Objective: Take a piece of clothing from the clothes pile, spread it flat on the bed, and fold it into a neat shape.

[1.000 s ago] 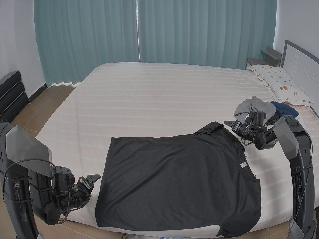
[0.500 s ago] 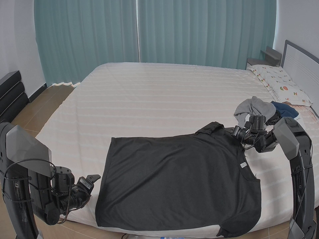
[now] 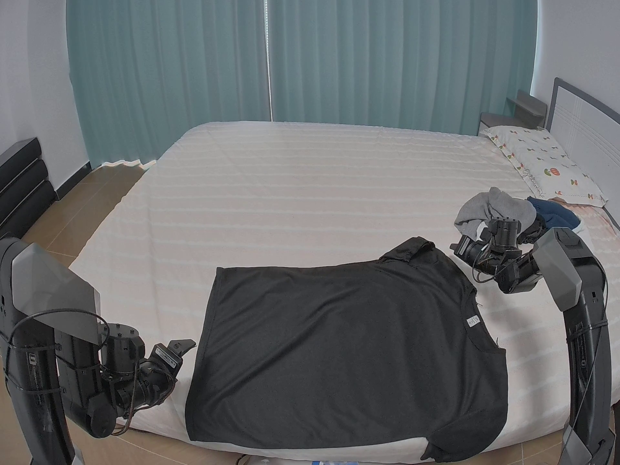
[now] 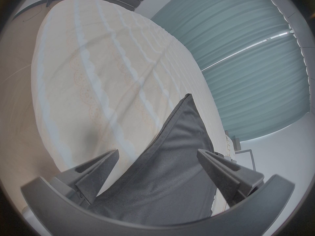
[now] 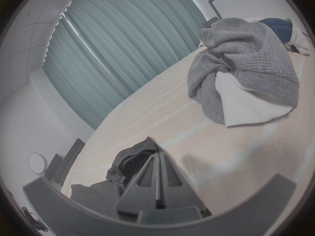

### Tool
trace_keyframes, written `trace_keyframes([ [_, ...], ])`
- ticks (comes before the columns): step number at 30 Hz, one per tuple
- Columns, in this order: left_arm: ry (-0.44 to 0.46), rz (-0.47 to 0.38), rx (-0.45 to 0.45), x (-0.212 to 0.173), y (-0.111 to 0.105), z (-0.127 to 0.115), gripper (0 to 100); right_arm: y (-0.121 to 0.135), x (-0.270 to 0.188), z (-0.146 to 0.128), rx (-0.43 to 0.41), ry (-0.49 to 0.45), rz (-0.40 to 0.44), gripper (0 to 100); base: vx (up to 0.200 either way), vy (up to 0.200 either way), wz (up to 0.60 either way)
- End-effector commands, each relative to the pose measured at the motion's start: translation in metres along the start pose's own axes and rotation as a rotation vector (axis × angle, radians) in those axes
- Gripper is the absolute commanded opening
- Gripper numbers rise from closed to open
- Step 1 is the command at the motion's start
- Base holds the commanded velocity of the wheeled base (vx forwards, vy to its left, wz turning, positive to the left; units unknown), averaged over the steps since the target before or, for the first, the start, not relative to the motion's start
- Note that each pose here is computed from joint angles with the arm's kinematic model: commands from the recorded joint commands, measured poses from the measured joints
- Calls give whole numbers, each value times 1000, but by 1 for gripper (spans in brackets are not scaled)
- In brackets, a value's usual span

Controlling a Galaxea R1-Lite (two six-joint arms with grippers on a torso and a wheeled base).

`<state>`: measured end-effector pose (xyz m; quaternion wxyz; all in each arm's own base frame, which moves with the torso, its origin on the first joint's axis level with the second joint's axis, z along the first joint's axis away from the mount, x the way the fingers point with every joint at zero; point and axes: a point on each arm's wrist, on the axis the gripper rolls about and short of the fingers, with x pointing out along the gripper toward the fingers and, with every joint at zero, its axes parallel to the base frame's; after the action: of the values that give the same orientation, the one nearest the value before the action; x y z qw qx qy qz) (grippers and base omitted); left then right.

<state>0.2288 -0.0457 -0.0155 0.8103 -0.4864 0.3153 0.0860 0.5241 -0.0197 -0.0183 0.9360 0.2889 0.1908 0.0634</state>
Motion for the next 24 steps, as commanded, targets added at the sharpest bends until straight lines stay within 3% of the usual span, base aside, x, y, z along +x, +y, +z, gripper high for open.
trace_keyframes([
  [1,-7,-16,0,0,-2,1,100,-3,2,-3,2,3,-3,0,0,0,0],
  [8,-7,-16,0,0,-2,1,100,-5,1,-7,8,29,-8,0,0,0,0],
  [9,-6,-14,0,0,-1,1,100,-6,1,-8,8,30,-8,100,0,0,0],
  [23,-6,-14,0,0,-1,1,100,-7,5,-27,26,123,-16,100,0,0,0],
  [24,-6,-14,0,0,-1,1,100,-6,6,-30,26,131,-16,0,0,0,0],
])
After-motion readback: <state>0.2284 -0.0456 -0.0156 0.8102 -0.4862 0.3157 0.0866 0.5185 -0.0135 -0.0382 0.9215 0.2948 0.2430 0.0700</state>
